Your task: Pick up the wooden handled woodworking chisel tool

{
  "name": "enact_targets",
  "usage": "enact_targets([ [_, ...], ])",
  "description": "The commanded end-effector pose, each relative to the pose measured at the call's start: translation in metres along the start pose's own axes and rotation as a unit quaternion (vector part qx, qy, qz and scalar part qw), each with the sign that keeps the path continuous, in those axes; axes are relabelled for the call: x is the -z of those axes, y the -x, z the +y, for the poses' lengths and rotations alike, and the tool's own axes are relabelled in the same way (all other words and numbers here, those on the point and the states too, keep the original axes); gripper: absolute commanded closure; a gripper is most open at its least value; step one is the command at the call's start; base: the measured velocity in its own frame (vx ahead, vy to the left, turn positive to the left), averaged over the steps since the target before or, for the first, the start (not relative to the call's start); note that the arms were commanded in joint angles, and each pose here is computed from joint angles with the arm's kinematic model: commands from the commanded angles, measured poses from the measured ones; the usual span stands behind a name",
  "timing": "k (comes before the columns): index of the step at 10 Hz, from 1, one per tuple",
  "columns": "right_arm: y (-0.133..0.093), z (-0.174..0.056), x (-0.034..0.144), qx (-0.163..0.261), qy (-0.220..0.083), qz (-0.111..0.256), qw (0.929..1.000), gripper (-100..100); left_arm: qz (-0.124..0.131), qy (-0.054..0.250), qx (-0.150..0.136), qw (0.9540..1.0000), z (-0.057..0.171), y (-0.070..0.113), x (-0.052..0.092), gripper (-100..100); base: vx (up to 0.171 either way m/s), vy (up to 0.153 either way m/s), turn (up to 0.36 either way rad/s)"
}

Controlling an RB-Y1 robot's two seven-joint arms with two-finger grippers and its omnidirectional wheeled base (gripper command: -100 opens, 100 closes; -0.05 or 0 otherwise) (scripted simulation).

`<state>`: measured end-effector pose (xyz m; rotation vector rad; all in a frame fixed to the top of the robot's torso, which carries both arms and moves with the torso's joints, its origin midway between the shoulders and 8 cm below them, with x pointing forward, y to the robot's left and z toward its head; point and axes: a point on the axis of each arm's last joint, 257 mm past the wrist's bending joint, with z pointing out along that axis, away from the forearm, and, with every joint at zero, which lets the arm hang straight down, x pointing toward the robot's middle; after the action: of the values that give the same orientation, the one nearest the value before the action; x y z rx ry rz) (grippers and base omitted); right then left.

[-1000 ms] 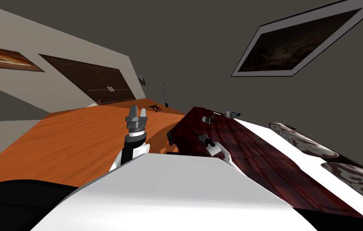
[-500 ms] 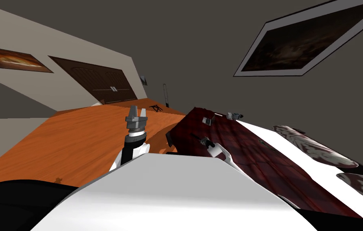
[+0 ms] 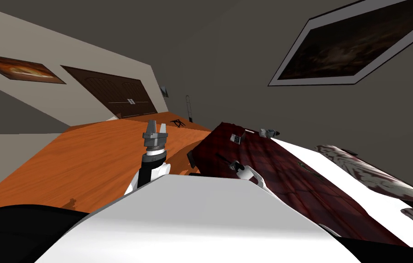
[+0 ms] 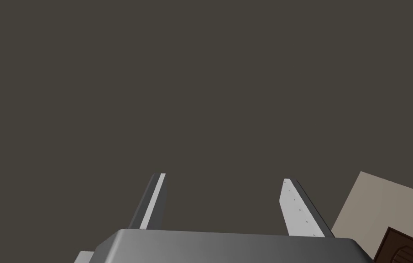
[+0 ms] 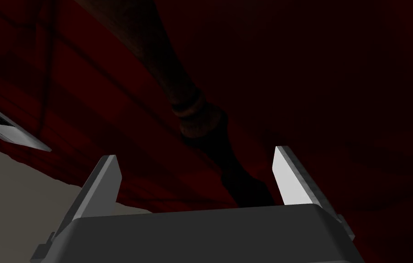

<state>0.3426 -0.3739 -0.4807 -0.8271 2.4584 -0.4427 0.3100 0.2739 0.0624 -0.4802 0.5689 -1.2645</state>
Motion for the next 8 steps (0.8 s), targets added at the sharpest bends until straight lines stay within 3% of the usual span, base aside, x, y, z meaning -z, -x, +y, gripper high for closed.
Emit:
enact_targets([
  [1, 0.0, 0.0, 0.0, 0.0, 0.0, 0.0, 1.0, -100, 0.0, 0.0, 0.0, 1.0, 0.0, 0.0, 0.0, 0, 0.007, -0.005, 0.0],
  [2, -0.001, 0.001, -0.001, 0.001, 0.001, 0.001, 1.0, 0, 0.0, 0.0, 0.0, 1.0, 0.0, 0.0, 0.0, 0, 0.0, 0.0, 0.0],
  [3, -0.007, 0.004, -0.006, -0.004, -0.001, 0.004, 1.0, -100, 0.0, 0.0, 0.0, 1.0, 0.0, 0.0, 0.0, 0, 0.02, -0.012, 0.072],
  [7, -0.015, 0.008, -0.011, -0.009, -0.003, 0.006, 0.9999, -100, 0.0, 0.0, 0.0, 1.0, 0.0, 0.0, 0.0, 0, 0.026, -0.015, 0.05],
  [8, -0.015, 0.009, -0.012, -0.01, -0.003, 0.006, 0.9999, 100, 0.0, 0.0, 0.0, 1.0, 0.0, 0.0, 0.0, 0, 0.0, 0.0, 0.0],
])
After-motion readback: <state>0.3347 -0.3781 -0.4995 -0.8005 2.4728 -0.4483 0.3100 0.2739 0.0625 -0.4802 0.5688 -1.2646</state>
